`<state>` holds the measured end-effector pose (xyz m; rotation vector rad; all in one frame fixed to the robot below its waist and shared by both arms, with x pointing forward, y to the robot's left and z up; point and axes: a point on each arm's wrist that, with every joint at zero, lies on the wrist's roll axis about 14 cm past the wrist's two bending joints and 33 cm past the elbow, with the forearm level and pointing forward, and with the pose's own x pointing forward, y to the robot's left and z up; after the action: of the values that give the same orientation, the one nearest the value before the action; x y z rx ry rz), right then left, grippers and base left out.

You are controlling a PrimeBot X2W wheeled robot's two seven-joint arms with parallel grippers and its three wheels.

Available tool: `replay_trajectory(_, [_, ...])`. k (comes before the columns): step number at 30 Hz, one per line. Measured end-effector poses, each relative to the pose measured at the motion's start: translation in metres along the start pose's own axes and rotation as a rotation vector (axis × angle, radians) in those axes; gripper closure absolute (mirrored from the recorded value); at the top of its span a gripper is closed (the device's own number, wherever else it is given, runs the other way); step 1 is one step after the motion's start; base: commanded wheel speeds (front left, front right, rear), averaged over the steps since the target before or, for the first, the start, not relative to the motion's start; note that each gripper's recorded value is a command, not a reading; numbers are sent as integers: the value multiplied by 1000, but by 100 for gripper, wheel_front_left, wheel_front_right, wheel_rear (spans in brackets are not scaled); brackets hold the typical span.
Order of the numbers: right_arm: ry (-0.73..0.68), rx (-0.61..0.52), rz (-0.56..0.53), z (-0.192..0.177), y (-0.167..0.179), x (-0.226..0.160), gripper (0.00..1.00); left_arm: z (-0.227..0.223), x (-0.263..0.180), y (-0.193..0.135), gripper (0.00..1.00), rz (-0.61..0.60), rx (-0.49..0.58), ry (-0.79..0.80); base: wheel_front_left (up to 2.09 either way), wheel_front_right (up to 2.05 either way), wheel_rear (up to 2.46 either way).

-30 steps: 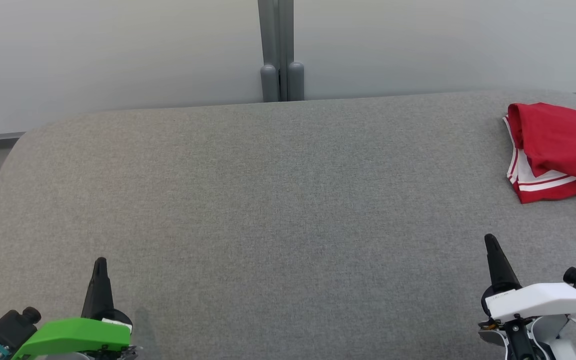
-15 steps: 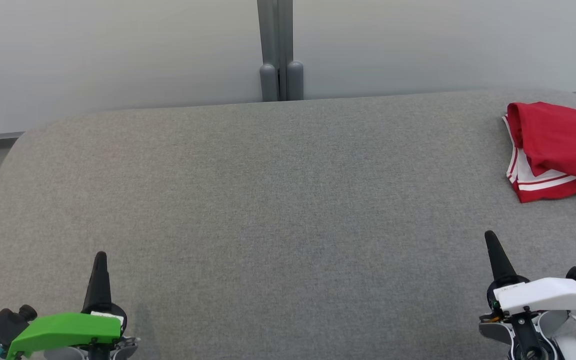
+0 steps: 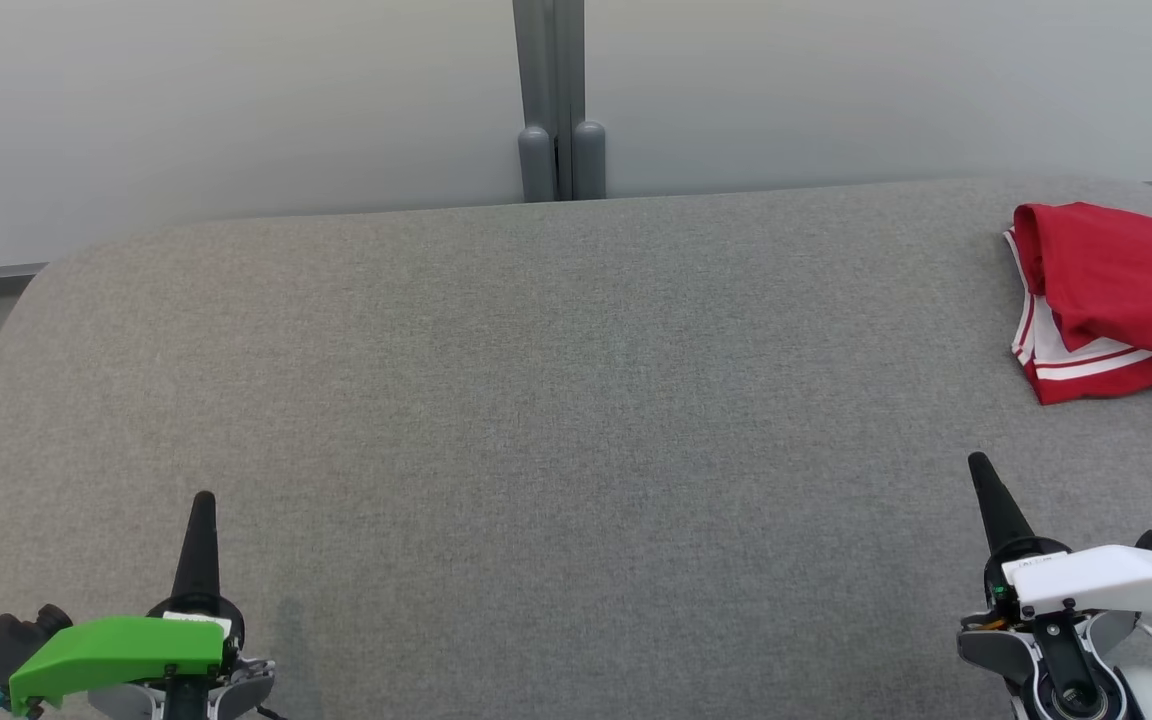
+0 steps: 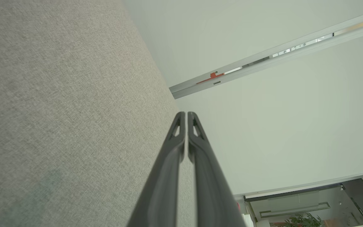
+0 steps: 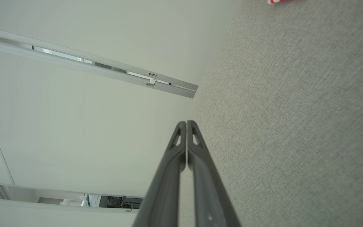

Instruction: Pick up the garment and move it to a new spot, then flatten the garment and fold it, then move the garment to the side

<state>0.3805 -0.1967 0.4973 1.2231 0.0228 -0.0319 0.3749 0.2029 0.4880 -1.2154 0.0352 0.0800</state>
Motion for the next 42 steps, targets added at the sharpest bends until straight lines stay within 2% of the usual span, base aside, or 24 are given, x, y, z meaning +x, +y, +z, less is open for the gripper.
replay_trajectory(42, [6,315,22,5,5,6,100,1,10,-14,100,-53,-321,31,0,0,0])
